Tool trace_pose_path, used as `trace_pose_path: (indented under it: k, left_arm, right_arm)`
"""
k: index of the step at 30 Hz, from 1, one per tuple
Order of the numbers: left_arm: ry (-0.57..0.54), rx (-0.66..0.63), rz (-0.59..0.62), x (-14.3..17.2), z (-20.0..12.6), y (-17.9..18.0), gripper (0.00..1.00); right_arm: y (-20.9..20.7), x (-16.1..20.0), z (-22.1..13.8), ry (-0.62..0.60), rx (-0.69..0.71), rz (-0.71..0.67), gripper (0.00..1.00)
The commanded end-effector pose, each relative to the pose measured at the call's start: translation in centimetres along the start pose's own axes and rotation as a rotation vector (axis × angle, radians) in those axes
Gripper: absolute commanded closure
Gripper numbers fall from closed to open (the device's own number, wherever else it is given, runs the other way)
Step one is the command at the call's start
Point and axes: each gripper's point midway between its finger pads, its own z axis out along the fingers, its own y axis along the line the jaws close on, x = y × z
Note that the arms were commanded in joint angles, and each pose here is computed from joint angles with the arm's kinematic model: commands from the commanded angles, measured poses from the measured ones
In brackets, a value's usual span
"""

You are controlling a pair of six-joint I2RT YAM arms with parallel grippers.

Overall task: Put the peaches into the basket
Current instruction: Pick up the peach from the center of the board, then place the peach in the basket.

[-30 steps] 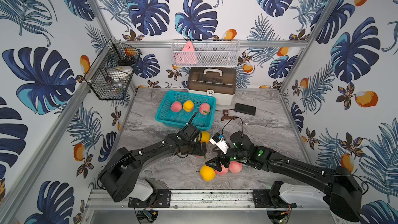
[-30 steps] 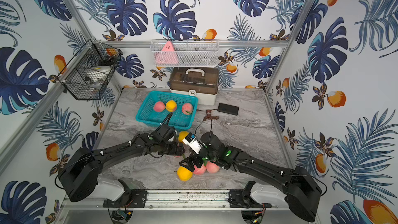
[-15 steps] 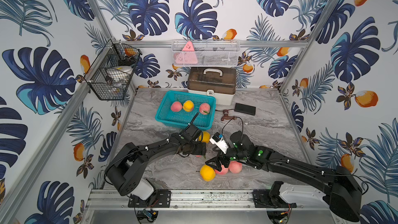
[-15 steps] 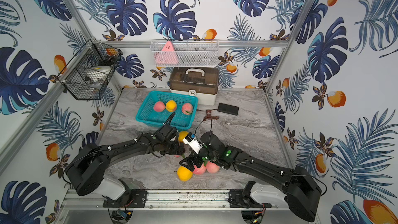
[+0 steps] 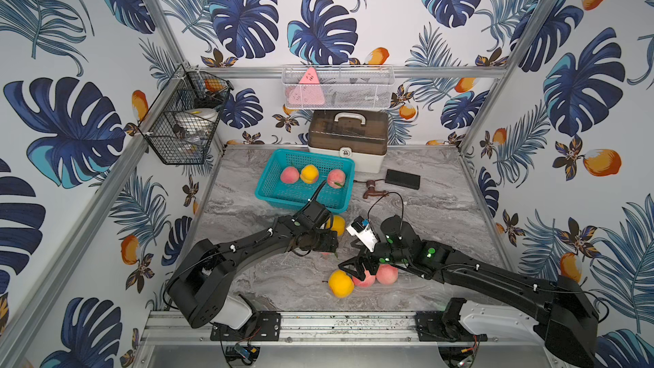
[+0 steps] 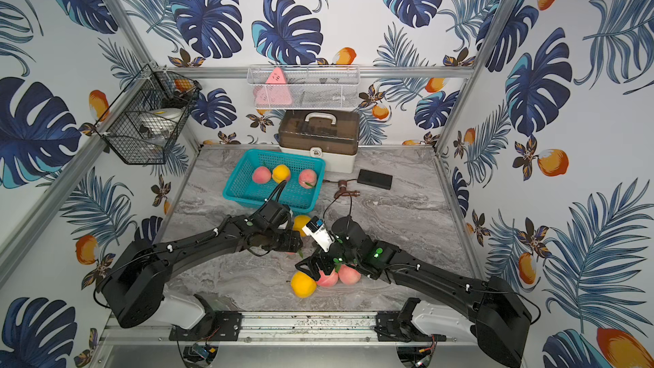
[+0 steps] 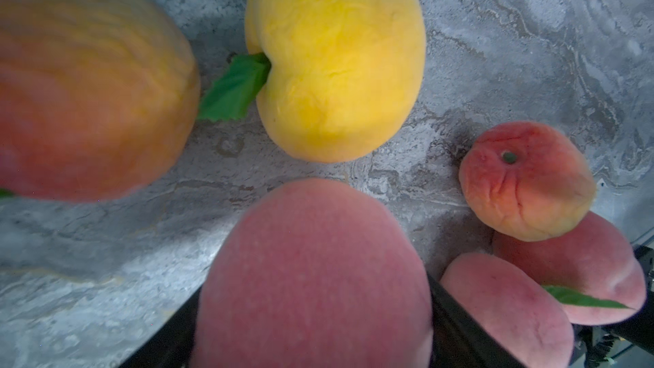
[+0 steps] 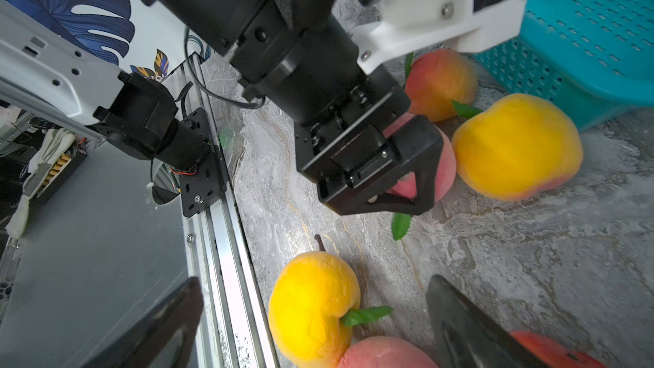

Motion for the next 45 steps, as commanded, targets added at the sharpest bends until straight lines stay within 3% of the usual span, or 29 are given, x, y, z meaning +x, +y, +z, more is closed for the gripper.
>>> trace_pose_path:
  k: [1, 9, 19, 38, 45]
  left_arm:
    - [0.006, -0.029, 0.037, 0.1, -1.4, 0.3, 0.25]
    - [-0.022, -0.024, 0.090, -1.7, -4.5, -1.2, 0.25]
    - [-0.095, -0.032, 0.112, -6.5, -6.9, -1.7, 0.25]
    - [-0.191, -0.098, 0.022, -17.2, -9.1, 5.0, 0.25]
    - [-0.233, -0.194, 0.004, -20.6, -8.5, 7.6, 0.25]
  right_arm:
    - [-0.1, -0.7, -0.2, -0.030, 0.008, 0.012, 0.00]
    - [0.3, -3.4, -1.8, -0.072, 0.012, 0.009, 0.00]
    - [0.1, -6.3, -3.1, -0.105, 0.042, 0.008, 0.00]
    - [-4.0, -9.3, -3.7, -0.120, 0.047, 0.083, 0.00]
    - [-5.7, -10.0, -3.1, -0.097, 0.066, 0.104, 0.00]
